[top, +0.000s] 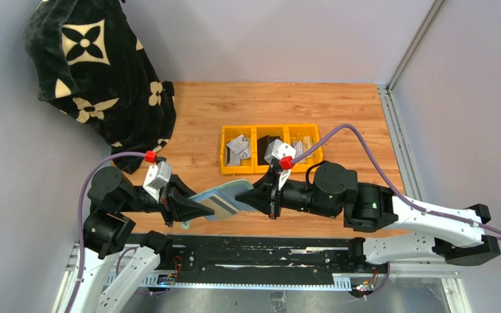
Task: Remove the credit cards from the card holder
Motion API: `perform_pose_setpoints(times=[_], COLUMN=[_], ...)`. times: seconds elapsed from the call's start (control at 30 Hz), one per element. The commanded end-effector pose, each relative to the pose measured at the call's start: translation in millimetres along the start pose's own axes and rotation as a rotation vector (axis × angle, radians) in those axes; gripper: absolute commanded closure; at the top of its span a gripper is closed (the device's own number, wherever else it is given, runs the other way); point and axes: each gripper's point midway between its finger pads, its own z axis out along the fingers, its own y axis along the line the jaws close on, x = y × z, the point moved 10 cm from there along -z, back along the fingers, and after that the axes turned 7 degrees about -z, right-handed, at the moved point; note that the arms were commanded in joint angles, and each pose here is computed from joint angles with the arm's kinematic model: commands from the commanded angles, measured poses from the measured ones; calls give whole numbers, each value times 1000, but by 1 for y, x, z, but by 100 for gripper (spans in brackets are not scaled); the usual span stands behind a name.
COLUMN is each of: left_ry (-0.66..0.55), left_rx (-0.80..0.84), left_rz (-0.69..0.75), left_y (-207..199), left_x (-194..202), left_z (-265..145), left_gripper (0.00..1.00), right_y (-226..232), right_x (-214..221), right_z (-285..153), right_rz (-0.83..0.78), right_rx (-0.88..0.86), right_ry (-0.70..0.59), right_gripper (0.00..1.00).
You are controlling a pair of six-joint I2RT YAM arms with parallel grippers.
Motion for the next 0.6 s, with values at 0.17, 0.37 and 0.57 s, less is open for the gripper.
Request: perform_pose_setpoints(times=[0.17,0.37,0.57], left_ry=[37,165,362], left_rx=[-29,-184,-439], left_rz=[-93,-191,-301], left_y=[5,29,64], left_x=[-9,-6,7], left_z=[2,3,-4], left_gripper=[100,100,100], right_y=[-10,-82,-83], right_x=[3,6,-4], right_z=[5,-17,-21], right_rz=[172,332,331], right_rx=[-96,141,122], right_ry=[-55,10,12], right_gripper=[75,44,47])
